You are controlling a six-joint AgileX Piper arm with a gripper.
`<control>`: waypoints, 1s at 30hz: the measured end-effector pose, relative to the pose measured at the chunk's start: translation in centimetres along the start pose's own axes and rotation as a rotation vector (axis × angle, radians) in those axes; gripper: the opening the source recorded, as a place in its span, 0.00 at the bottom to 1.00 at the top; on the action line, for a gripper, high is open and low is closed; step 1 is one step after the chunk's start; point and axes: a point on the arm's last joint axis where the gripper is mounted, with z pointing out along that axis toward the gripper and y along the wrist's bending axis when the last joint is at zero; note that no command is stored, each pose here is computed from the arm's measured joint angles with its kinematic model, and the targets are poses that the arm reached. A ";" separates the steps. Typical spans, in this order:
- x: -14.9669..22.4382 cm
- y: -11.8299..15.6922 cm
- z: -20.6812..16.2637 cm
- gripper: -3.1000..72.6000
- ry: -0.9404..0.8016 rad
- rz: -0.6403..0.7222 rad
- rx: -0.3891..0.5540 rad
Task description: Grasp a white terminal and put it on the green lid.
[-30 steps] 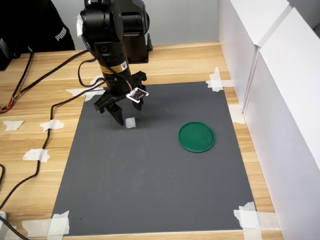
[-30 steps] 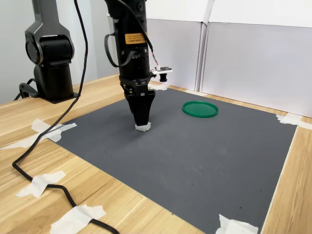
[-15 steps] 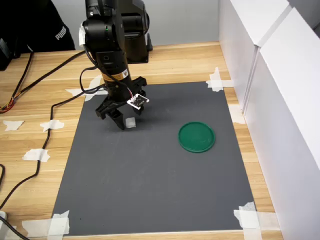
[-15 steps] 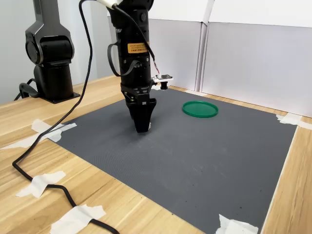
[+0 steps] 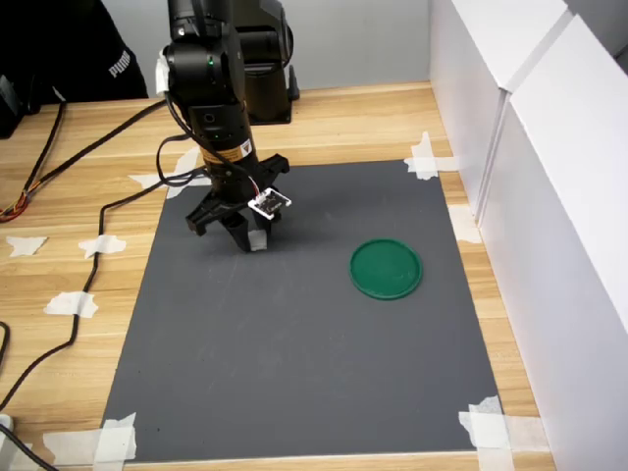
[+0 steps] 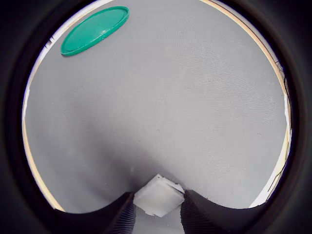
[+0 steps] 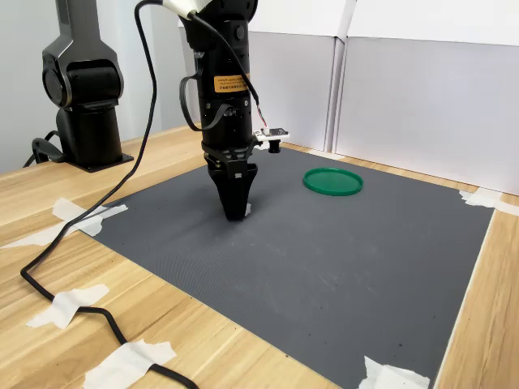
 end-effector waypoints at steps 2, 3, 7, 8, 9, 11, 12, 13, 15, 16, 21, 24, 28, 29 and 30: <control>0.0 0.0 -0.8 0.52 -0.017 -0.004 0.020; -0.1 -0.1 -1.3 0.52 -0.031 -0.002 0.029; -1.2 -0.2 -3.9 0.52 -0.079 -0.015 0.052; -1.6 -0.1 -4.5 0.52 -0.080 -0.028 0.047; -2.2 0.1 -5.2 0.52 -0.087 -0.045 0.042; -3.5 0.7 -6.5 0.52 -0.100 -0.075 0.028; -4.2 1.0 -7.2 0.52 -0.109 -0.085 0.021; -5.0 1.4 -7.7 0.52 -0.118 -0.095 0.016; -6.3 2.1 -8.6 0.52 -0.139 -0.114 0.008; -7.0 2.5 -9.1 0.52 -0.150 -0.125 0.005; -9.5 4.5 -10.6 0.52 -0.206 -0.189 0.003; -10.5 5.5 -10.4 0.52 -0.207 -0.210 -0.018; -11.6 6.3 -8.9 0.52 -0.187 -0.200 -0.048; -11.8 6.3 -8.6 0.52 -0.185 -0.190 -0.052; -12.1 6.2 -8.2 0.52 -0.183 -0.179 -0.055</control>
